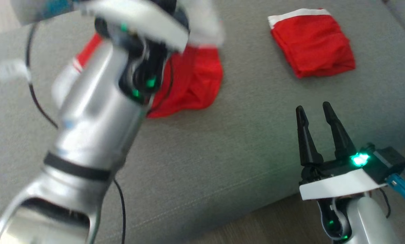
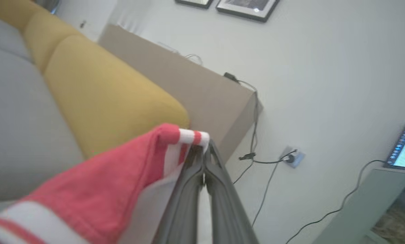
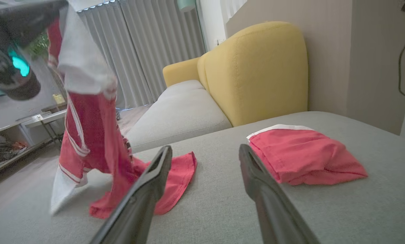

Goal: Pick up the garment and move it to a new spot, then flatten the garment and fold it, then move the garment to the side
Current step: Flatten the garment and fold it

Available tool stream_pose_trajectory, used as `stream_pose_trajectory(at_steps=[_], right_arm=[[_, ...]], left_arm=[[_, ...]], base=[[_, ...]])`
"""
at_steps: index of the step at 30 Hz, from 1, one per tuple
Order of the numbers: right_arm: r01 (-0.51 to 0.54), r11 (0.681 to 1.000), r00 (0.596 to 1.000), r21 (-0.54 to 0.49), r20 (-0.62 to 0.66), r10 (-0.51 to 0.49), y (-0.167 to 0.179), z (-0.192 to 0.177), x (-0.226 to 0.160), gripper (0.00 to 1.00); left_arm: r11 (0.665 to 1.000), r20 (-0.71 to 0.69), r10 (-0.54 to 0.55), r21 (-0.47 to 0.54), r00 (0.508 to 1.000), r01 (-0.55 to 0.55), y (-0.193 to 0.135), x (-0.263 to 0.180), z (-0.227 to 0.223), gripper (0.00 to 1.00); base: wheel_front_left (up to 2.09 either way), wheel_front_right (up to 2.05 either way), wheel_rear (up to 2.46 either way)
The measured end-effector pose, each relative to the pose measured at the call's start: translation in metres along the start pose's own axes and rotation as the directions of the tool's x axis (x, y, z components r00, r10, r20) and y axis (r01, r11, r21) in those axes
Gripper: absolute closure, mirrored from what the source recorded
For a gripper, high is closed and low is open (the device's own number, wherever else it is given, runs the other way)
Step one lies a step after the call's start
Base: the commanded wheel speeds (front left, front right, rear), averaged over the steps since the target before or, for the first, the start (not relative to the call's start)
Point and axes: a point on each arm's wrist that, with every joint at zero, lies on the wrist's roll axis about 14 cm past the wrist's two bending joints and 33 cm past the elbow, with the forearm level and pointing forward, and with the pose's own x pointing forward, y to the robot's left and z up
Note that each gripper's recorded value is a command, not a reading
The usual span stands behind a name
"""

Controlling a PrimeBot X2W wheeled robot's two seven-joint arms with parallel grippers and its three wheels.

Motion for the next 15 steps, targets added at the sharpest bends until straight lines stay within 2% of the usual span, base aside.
stream_pose_trajectory(at_steps=[6,10,13,15], right_arm=[[0.04,0.999,0.999,-0.005,0.037,-0.04,-0.012,0.015,-0.012,0.0],[0.052,0.999,0.997,-0.005,0.05,-0.051,-0.016,0.02,-0.018,0.0],[0.041,0.999,0.998,-0.001,0.051,-0.041,-0.013,0.02,-0.015,0.0],[0.031,1.0,0.998,0.002,0.05,-0.031,-0.01,0.019,-0.013,0.0]], left_arm=[[0.984,0.089,-0.179,-0.005,0.98,0.18,-0.083,0.038,0.058,1.0],[0.965,0.185,-0.26,0.063,0.948,0.253,-0.127,0.049,0.105,1.0],[0.966,0.237,-0.25,0.126,0.939,0.225,-0.134,0.053,0.131,1.0],[0.975,0.231,-0.205,0.137,0.951,0.177,-0.117,0.053,0.131,1.0]], base=[[0.0,0.0,0.0],[0.0,0.0,0.0],[0.0,0.0,0.0],[0.0,0.0,0.0]])
